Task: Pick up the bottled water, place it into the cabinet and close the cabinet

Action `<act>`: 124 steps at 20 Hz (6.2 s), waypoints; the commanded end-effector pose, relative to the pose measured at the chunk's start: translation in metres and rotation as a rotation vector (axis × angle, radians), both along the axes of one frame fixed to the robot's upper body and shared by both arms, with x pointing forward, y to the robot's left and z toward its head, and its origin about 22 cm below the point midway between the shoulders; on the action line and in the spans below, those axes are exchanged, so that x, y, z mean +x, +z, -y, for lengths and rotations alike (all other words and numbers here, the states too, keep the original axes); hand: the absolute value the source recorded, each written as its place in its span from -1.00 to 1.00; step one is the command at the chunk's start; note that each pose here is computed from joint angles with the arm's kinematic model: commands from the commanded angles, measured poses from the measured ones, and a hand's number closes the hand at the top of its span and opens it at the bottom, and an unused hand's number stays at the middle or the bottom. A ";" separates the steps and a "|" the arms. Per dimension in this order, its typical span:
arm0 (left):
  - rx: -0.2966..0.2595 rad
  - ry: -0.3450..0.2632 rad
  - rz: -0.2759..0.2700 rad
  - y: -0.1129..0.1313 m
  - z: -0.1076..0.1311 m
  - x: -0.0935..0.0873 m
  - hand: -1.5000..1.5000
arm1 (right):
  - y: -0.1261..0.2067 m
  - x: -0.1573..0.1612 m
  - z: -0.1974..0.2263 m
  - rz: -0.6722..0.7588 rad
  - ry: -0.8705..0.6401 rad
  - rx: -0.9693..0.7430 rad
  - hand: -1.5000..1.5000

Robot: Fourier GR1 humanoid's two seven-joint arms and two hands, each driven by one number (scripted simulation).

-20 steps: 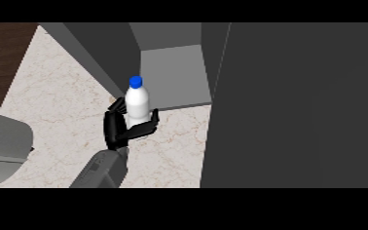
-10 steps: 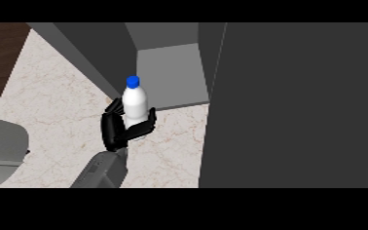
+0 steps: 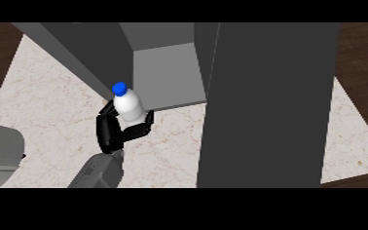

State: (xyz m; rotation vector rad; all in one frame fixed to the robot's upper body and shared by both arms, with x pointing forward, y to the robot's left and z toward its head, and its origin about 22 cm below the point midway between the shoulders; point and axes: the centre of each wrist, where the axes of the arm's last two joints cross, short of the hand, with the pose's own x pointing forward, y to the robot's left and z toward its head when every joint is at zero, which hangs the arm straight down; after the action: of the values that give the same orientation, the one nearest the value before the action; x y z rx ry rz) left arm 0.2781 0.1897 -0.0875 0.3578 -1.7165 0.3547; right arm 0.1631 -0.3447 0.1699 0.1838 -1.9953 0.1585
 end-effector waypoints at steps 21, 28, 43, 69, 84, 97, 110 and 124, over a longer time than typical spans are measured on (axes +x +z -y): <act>0.038 -0.158 0.101 0.068 0.032 0.064 -1.00 | 0.001 0.012 0.001 0.013 0.072 -0.007 -1.00; 0.105 -0.255 0.167 0.077 0.049 0.067 1.00 | 0.003 0.012 0.004 0.010 0.075 -0.013 -1.00; -0.067 -0.402 0.170 0.086 0.088 0.067 1.00 | 0.011 0.002 0.005 0.013 0.043 -0.070 -1.00; -0.304 -0.768 0.154 0.049 0.024 -0.013 -1.00 | 0.040 -0.056 -0.046 -0.025 0.171 -0.132 1.00; -0.225 -0.653 0.151 0.061 -0.085 -0.098 -1.00 | 0.038 -0.063 -0.094 -0.081 0.443 -0.127 1.00; -0.102 -0.664 0.176 0.098 -0.143 -0.122 -1.00 | 0.029 -0.028 -0.158 -0.099 0.632 -0.100 1.00; -0.107 -0.708 0.164 0.136 -0.149 -0.125 -1.00 | 0.036 0.005 -0.310 -0.128 0.673 -0.091 1.00; -0.081 -0.690 0.180 0.170 -0.166 -0.124 -1.00 | 0.067 0.074 -0.373 -0.267 0.684 -0.012 1.00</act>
State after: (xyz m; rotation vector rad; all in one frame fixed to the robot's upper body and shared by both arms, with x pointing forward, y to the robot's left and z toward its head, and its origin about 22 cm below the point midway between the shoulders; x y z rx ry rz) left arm 0.1501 0.3558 0.0738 -0.3504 -1.8803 -0.0479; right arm 0.2137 0.0164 0.2210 0.7820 -1.6351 0.4917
